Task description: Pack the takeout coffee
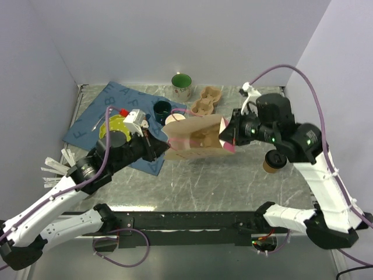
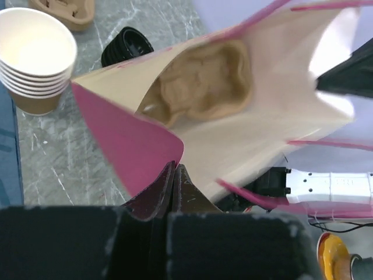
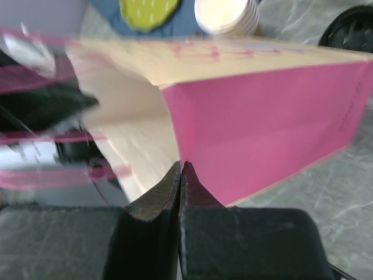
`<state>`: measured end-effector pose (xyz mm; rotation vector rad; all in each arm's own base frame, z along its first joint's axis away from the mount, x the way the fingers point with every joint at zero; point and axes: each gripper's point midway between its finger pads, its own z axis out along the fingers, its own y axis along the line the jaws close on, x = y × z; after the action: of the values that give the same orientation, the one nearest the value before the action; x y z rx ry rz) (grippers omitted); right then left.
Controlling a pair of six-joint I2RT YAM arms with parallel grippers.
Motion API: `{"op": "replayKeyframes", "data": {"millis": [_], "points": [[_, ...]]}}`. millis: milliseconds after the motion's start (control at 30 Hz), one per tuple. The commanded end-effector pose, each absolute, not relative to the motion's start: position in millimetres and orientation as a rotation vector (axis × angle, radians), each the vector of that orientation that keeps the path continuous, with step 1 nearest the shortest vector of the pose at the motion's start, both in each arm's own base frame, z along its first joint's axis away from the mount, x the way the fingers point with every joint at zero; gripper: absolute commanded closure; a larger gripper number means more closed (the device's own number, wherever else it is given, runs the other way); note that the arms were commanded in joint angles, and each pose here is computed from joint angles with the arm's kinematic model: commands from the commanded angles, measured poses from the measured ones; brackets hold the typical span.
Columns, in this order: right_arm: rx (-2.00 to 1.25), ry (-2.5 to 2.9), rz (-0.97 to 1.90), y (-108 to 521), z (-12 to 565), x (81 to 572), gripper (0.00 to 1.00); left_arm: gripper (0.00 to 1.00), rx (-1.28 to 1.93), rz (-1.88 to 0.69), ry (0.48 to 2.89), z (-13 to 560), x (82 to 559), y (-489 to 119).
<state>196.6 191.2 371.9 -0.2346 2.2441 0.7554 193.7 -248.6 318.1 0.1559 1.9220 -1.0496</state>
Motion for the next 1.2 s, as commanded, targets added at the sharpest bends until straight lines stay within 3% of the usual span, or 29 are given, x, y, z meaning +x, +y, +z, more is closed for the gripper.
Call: {"op": "replayKeyframes", "data": {"millis": [0, 33, 67, 167, 300, 467, 600, 1000, 1167], "points": [[-0.521, 1.856, 0.925, 203.5, 418.0, 170.1, 1.0, 0.99, 0.096, -1.093, 1.706, 371.6, 188.1, -234.3], [-0.526, 1.871, 0.917, 202.4, 405.0, 169.6, 1.0, 0.96, 0.1, -1.108, 1.735, 349.0, 186.8, -238.6], [-0.558, 1.918, 0.894, 203.2, 379.0, 170.8, 1.0, 0.78, 0.115, -1.129, 1.769, 335.7, 183.2, -243.5], [-0.626, 1.99, 0.848, 197.6, 341.5, 164.5, 1.0, 0.46, 0.145, -1.165, 1.901, 300.7, 169.6, -251.0], [-0.652, 2.099, 0.802, 187.0, 298.8, 154.5, 1.0, 0.35, 0.143, -1.138, 1.919, 305.8, 158.8, -236.0], [-0.626, 2.177, 0.749, 173.7, 273.1, 147.0, 1.0, 0.27, 0.176, -1.105, 1.93, 307.0, 145.9, -219.0], [-0.618, 2.181, 0.727, 168.3, 270.2, 145.0, 1.0, 0.25, 0.191, -1.091, 1.934, 309.5, 144.3, -216.3], [-0.554, 2.104, 0.701, 174.3, 327.0, 167.8, 1.0, 0.24, 0.234, -0.979, 1.956, 311.0, 155.4, -214.0], [-0.602, 2.222, 0.668, 176.1, 264.0, 168.4, 1.0, 0.21, 0.209, -0.928, 1.953, 304.2, 156.9, -202.1]]}}
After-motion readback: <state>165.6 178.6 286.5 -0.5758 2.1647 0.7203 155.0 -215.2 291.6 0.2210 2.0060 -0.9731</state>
